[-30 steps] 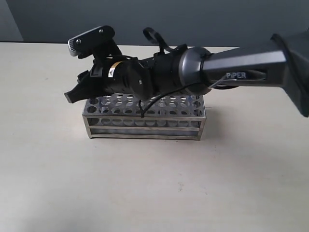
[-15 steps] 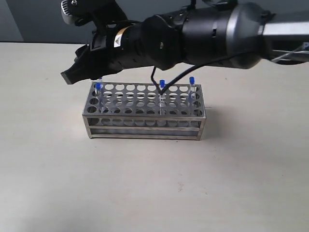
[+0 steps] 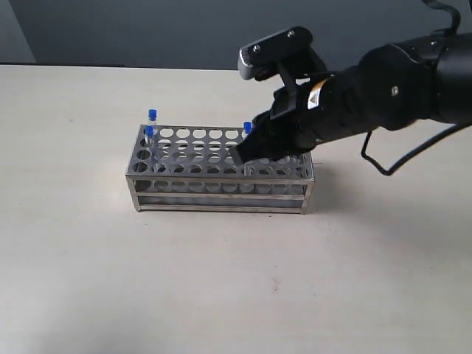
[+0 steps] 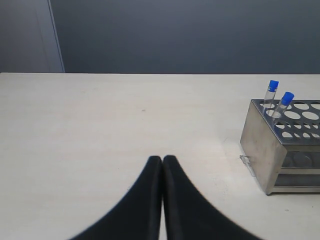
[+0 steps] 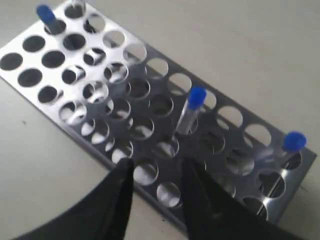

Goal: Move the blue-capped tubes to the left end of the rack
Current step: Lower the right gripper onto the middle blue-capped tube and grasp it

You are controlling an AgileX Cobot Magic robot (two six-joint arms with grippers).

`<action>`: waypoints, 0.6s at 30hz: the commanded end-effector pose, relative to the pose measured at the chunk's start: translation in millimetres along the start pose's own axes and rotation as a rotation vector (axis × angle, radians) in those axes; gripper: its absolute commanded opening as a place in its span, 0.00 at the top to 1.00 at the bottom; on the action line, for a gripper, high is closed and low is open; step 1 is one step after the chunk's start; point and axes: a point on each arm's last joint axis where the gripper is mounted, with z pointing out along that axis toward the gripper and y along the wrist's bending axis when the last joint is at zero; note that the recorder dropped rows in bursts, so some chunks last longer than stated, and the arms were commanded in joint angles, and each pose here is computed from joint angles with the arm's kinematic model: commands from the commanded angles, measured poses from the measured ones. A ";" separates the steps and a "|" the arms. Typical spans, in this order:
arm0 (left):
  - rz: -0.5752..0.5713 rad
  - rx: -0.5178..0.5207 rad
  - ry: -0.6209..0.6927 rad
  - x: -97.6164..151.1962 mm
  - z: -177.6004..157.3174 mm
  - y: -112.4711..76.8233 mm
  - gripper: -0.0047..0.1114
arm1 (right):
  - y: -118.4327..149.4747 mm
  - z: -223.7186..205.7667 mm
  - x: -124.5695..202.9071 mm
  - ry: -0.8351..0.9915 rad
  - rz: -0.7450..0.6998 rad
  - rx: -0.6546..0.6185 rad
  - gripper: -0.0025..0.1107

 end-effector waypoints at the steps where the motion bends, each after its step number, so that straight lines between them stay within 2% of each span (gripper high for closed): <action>1: -0.002 0.010 -0.011 -1.6 -0.5 -0.7 0.95 | -4.8 3.3 17.1 0.006 -0.054 0.030 0.54; 10: 0.000 0.009 -0.012 -1.6 -0.5 -0.6 0.95 | -6.9 15.4 29.0 -0.268 -0.185 0.076 0.57; 18: 0.000 0.009 -0.012 -1.6 -0.5 -0.6 0.95 | -7.9 53.3 41.0 -0.307 -0.192 0.074 0.57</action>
